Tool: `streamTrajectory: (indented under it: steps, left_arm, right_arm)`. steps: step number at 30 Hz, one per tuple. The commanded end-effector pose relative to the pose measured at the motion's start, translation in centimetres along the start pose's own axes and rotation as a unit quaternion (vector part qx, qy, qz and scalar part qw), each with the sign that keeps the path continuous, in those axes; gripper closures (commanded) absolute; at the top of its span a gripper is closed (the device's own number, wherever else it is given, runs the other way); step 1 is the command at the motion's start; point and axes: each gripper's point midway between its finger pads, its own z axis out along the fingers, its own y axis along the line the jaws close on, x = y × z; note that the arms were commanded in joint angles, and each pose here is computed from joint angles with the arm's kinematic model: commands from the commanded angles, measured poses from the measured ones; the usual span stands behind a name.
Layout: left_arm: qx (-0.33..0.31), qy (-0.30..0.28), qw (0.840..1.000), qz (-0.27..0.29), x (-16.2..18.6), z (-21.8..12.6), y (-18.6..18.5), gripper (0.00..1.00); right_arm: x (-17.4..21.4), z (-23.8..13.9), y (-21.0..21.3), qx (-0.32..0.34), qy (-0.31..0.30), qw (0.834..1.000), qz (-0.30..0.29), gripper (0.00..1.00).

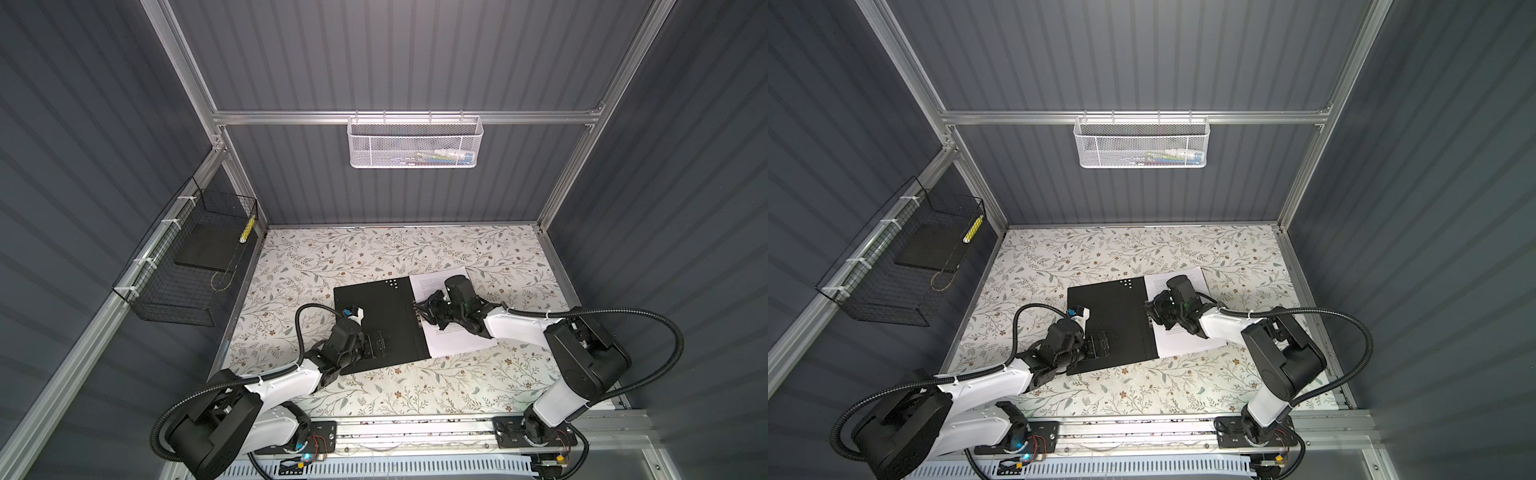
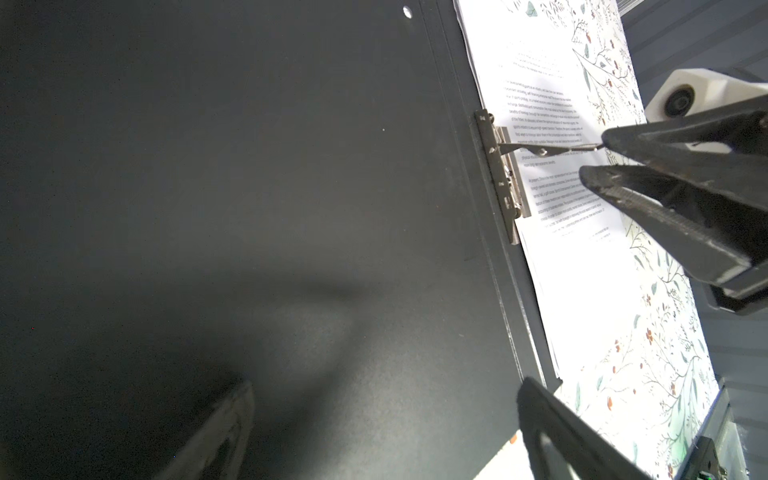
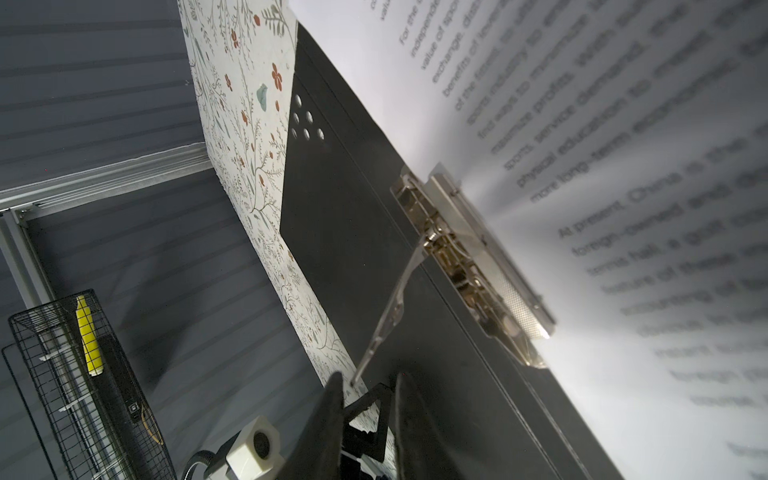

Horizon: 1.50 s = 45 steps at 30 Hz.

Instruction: Put the files into the folder

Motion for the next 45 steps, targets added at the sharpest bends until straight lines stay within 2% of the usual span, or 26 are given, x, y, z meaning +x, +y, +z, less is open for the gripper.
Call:
streamTrajectory:
  steps: [1, 15, 36, 45]
  left_arm:
    - [-0.057, 0.055, 0.997, -0.012, 3.4, 0.1, 3.3, 0.00]
    - [-0.056, 0.053, 0.997, -0.013, 3.3, 0.1, 3.3, 0.00]
    - [-0.072, 0.051, 0.996, -0.015, 3.3, -0.1, 3.8, 0.00]
    - [-0.104, 0.057, 0.992, -0.041, 3.6, -0.1, 4.9, 0.00]
  right_arm:
    - [0.2, 0.4, 0.2, 0.003, 0.004, 1.000, 0.002, 0.78]
    - [0.2, 0.6, -0.4, 0.006, 0.005, 1.000, 0.008, 0.82]
    - [0.3, 0.4, -1.5, 0.006, 0.005, 1.000, 0.020, 0.97]
    - [0.2, 0.3, -4.6, 0.020, 0.003, 1.000, 0.004, 1.00]
